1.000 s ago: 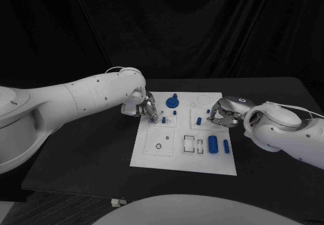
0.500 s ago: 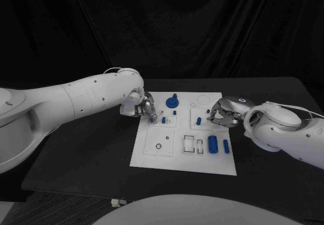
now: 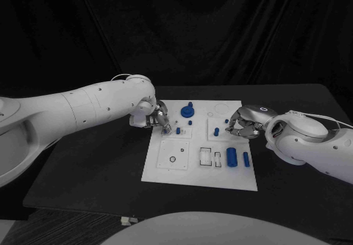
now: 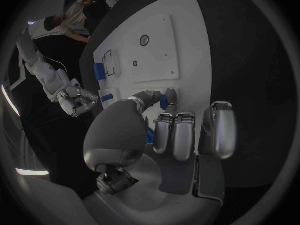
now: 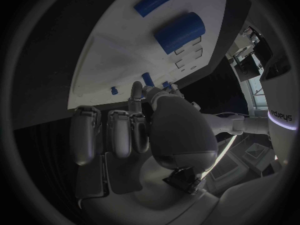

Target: Assemble the parts on the task board

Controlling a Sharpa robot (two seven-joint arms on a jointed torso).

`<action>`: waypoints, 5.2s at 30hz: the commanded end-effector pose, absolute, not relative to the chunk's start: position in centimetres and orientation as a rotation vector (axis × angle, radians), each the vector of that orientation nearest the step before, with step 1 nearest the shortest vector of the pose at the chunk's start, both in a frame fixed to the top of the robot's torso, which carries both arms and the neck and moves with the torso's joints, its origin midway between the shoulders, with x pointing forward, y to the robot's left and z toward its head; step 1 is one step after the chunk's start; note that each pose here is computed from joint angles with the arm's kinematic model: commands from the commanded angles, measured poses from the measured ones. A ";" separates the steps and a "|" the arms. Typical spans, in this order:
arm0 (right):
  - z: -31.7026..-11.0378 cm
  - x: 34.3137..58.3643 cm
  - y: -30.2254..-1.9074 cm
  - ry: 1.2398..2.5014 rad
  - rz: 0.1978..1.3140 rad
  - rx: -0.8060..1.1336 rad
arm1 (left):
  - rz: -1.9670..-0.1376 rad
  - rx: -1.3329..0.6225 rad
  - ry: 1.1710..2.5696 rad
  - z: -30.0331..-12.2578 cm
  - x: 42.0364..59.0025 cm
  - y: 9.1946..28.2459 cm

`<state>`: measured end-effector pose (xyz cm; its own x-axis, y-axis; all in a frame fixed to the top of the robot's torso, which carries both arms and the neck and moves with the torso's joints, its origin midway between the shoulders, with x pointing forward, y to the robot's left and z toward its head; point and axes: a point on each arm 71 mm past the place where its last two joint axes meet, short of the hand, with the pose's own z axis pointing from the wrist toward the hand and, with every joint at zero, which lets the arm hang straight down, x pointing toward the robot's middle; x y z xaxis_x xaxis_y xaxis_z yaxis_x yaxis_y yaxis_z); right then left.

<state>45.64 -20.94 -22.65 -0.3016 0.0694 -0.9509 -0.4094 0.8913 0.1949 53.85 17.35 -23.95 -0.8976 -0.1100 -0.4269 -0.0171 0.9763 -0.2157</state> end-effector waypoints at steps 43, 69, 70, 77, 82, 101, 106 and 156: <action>-22.8 45.7 -20.9 1.833 0.467 -0.251 | -0.319 -0.089 2.662 -23.8 54.0 16.9; -22.9 45.7 -20.8 1.840 0.465 -0.256 | -0.308 -0.082 2.683 -23.9 54.0 17.4; -22.9 45.7 -20.8 1.840 0.465 -0.256 | -0.307 -0.082 2.684 -23.9 54.0 17.4; -22.9 45.7 -20.8 1.841 0.466 -0.257 | -0.302 -0.083 2.688 -24.0 53.9 17.6; -23.0 45.7 -20.8 1.841 0.465 -0.256 | -0.302 -0.083 2.690 -24.0 53.8 17.8; -23.0 45.8 -20.7 1.844 0.464 -0.257 | -0.320 -0.099 2.672 -23.9 53.9 18.0; -23.1 45.8 -20.8 1.844 0.464 -0.257 | -0.329 -0.104 2.664 -23.9 53.9 18.1; -22.1 45.0 -21.4 1.725 0.532 -0.217 | -0.684 0.039 1.483 -18.6 46.2 25.6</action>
<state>45.11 -21.58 -22.60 -0.2864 0.0921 -0.9537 -0.4084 0.8887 0.2084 46.64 26.02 -19.33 -0.2095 -0.4367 -0.8749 0.3541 0.8001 -0.4842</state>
